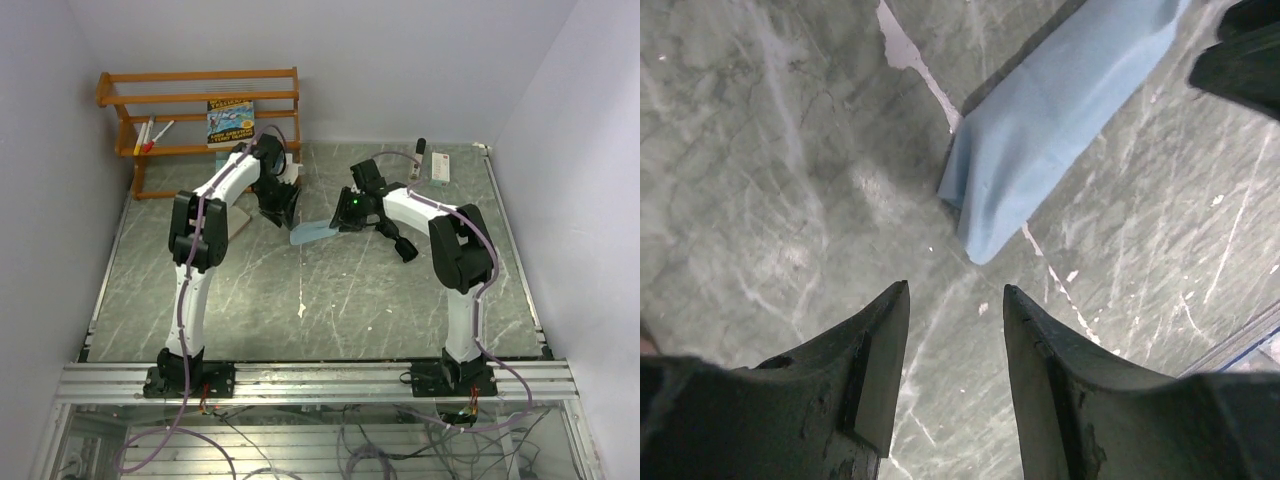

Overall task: Organize the sunglasses
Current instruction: Fold the glasses cleaning cloth at the center of the board.

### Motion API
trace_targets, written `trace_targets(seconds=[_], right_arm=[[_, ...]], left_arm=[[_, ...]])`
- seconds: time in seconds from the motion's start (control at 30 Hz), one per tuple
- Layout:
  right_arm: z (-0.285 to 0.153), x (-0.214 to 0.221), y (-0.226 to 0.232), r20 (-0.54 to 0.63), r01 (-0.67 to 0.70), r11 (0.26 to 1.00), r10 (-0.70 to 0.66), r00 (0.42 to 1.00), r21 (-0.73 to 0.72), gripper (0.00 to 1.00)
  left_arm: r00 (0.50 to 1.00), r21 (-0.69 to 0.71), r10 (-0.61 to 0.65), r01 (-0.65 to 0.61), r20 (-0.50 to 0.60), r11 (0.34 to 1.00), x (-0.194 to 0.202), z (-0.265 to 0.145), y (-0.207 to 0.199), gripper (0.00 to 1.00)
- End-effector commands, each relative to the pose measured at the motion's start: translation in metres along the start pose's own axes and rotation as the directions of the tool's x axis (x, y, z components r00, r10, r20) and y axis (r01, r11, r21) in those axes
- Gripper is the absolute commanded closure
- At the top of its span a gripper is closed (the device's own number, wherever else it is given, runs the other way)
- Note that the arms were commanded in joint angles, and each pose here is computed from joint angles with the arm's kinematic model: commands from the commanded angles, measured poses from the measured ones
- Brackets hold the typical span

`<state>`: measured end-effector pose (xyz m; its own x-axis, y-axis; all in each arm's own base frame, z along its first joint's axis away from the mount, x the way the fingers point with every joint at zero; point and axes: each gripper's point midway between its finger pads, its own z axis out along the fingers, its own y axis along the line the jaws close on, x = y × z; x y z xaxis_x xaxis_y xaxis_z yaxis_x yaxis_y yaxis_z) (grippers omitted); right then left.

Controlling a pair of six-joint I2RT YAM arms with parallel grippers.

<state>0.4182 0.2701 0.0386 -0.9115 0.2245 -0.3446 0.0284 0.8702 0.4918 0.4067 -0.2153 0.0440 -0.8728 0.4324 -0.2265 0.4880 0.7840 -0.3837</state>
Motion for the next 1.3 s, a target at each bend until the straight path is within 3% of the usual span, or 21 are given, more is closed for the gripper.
trace_targets(seconds=[0.0, 0.73, 0.87, 0.97, 1.27], right_arm=[[0.006, 0.009, -0.007, -0.034, 0.069, 0.996, -0.067, 0.997, 0.062, 0.68], [0.029, 0.025, -0.026, -0.078, 0.140, 0.965, -0.125, 0.989, 0.222, 0.68], [0.034, 0.031, -0.027, -0.099, 0.162, 0.958, -0.142, 0.985, 0.237, 0.80], [0.037, 0.035, -0.028, -0.107, 0.170, 0.953, -0.147, 0.983, 0.251, 1.00], [0.029, 0.031, -0.024, -0.079, 0.169, 0.947, -0.153, 0.985, 0.273, 1.00]], left_arm=[[0.996, -0.041, 0.027, -0.024, 0.083, 0.999, -0.012, -0.030, -0.004, 0.47], [0.998, -0.008, 0.021, -0.020, 0.061, 1.000, 0.001, -0.026, -0.009, 0.48], [0.998, 0.011, 0.017, -0.018, 0.058, 1.000, 0.002, -0.025, -0.013, 0.48], [0.999, 0.031, 0.011, -0.012, 0.047, 0.999, 0.006, -0.022, -0.015, 0.48], [0.999, 0.028, 0.022, -0.023, 0.037, 0.999, 0.012, -0.012, -0.025, 0.50]])
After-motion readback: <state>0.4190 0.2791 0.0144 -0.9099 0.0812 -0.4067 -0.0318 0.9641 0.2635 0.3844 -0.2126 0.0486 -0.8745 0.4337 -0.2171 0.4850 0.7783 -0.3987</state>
